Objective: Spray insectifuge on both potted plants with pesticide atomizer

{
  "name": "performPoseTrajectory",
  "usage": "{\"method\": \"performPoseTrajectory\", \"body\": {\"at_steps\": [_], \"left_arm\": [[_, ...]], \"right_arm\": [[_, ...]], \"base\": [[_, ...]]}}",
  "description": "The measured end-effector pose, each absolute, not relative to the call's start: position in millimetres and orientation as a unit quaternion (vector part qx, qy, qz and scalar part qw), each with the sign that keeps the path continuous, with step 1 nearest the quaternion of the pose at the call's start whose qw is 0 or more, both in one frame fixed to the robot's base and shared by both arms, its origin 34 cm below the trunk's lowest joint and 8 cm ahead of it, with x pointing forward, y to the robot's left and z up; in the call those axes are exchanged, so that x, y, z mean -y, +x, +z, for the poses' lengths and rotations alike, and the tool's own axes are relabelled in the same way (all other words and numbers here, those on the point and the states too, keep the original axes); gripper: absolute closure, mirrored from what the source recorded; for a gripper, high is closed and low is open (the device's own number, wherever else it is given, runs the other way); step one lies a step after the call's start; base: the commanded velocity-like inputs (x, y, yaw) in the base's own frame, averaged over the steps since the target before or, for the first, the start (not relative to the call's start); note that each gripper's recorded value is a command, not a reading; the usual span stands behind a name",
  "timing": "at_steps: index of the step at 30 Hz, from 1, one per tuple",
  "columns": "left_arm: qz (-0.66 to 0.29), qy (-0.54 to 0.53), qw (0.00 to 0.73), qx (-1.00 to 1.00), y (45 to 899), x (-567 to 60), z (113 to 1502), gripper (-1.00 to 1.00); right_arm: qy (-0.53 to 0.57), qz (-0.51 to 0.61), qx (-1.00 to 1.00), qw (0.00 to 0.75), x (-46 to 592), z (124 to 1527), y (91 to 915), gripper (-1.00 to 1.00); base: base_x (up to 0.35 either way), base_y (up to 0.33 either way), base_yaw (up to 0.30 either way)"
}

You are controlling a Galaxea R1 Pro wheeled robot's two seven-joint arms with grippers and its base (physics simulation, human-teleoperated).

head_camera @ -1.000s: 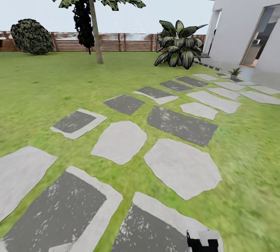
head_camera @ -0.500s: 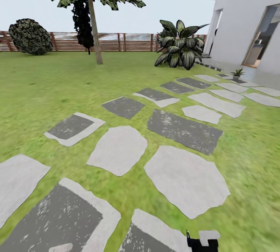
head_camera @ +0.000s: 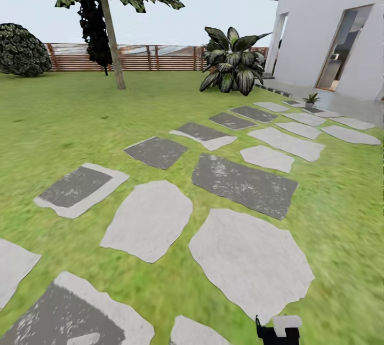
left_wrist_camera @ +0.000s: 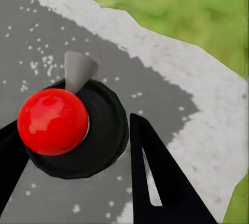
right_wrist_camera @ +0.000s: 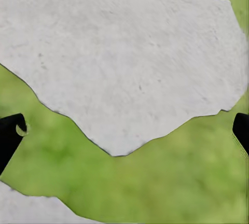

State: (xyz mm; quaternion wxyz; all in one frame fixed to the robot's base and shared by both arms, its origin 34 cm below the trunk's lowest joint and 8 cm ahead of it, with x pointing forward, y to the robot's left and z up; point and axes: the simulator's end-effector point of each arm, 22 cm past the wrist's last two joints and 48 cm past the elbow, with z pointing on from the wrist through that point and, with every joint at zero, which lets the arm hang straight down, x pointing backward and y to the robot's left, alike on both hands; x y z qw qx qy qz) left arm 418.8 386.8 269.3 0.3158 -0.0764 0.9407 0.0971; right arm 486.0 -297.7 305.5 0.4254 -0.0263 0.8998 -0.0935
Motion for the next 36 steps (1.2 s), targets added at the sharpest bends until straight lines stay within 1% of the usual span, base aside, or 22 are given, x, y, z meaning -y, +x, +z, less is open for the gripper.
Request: {"method": "performPoseTrajectory", "body": {"at_steps": [25,36], "left_arm": [[0.097,-0.077,0.316,-0.941,418.8,-387.2,269.4,1.0],[0.097,-0.077,0.32,-0.939,421.5,-387.1,272.0,1.0]], "right_arm": [[-0.029,-0.095,-0.9,0.425,300.2,305.5,485.9,-1.0],[-0.027,-0.096,-0.898,0.429,300.8,308.7,488.3,-1.0]], "base": [[0.337,0.0,-0.006],[0.337,0.0,-0.171]]}}
